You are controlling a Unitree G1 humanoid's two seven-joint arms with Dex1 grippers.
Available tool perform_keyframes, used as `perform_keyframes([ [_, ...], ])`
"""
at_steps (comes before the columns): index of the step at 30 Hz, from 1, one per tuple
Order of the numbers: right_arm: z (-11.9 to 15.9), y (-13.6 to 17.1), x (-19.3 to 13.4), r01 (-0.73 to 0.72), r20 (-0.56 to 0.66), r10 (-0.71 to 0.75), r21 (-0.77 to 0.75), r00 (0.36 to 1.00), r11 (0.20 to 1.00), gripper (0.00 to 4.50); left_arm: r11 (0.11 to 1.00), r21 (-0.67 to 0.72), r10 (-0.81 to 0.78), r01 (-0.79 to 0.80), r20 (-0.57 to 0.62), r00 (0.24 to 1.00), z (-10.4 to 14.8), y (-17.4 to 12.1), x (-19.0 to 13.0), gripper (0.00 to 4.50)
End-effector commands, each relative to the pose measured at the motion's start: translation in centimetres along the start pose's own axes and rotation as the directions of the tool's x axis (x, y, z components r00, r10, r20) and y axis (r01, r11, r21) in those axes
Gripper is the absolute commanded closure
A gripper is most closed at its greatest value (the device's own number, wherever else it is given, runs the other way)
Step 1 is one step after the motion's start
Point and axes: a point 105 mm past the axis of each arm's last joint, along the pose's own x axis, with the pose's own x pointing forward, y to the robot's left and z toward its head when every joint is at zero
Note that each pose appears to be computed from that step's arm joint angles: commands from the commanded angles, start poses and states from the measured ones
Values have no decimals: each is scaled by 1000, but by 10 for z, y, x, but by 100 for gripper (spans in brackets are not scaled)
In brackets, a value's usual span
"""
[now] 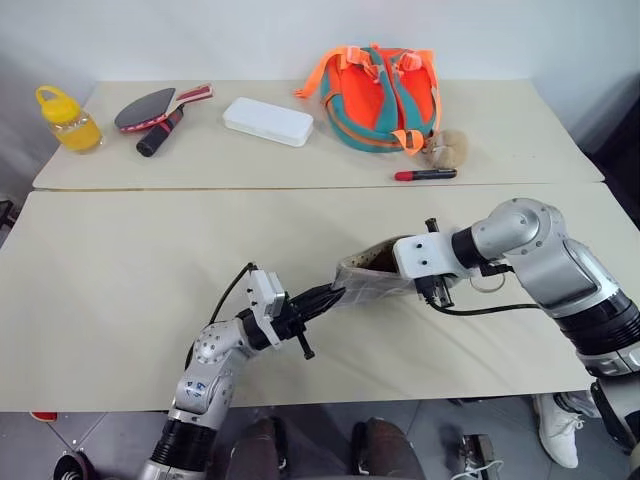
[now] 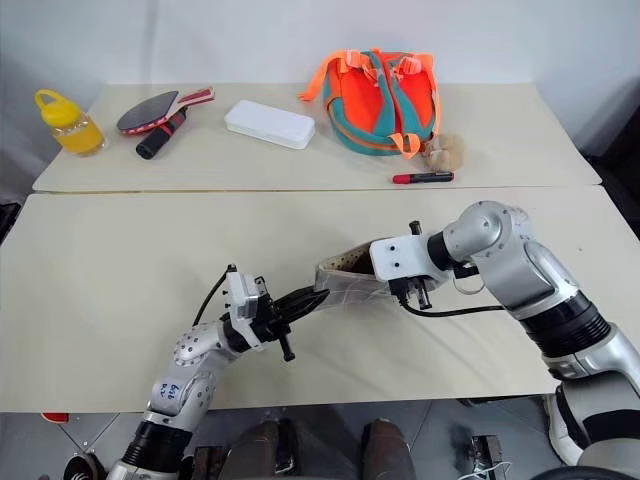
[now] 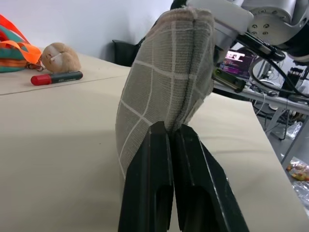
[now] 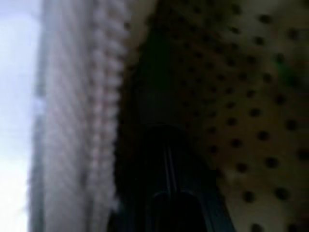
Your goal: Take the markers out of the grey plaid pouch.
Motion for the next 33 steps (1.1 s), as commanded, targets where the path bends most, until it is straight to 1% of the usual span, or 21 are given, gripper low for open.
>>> perform_keyframes([
  [1,9,-15,-7,78,32,-78,-20,996,997,447,1000,14,15,-16,45,999,7,1,0,450],
  [4,11,-14,-6,64,47,-65,6,997,998,391,999,27,21,-23,54,998,9,5,1,450],
  [7,10,-6,-3,6,40,-7,17,999,1000,297,999,30,18,-20,52,998,8,4,0,450],
  [11,12,2,-1,-32,51,31,22,998,999,297,999,37,12,-14,49,999,7,2,-1,450],
  [16,7,6,9,-24,31,24,9,999,1000,297,999,37,15,-16,40,999,4,0,-4,450],
  [23,0,-3,25,43,11,-43,-25,999,999,297,999,43,9,-11,43,999,4,-2,-1,450],
  [25,0,-1,29,31,22,-31,-11,999,999,297,999,42,8,-10,45,999,4,-3,-1,450],
  [28,-8,12,35,-27,-12,27,1,1000,1000,297,999,48,5,-7,45,999,5,-3,0,450],
  [33,-12,9,46,8,-28,-8,8,1000,1000,297,999,49,1,-4,43,999,6,-3,0,450],
])
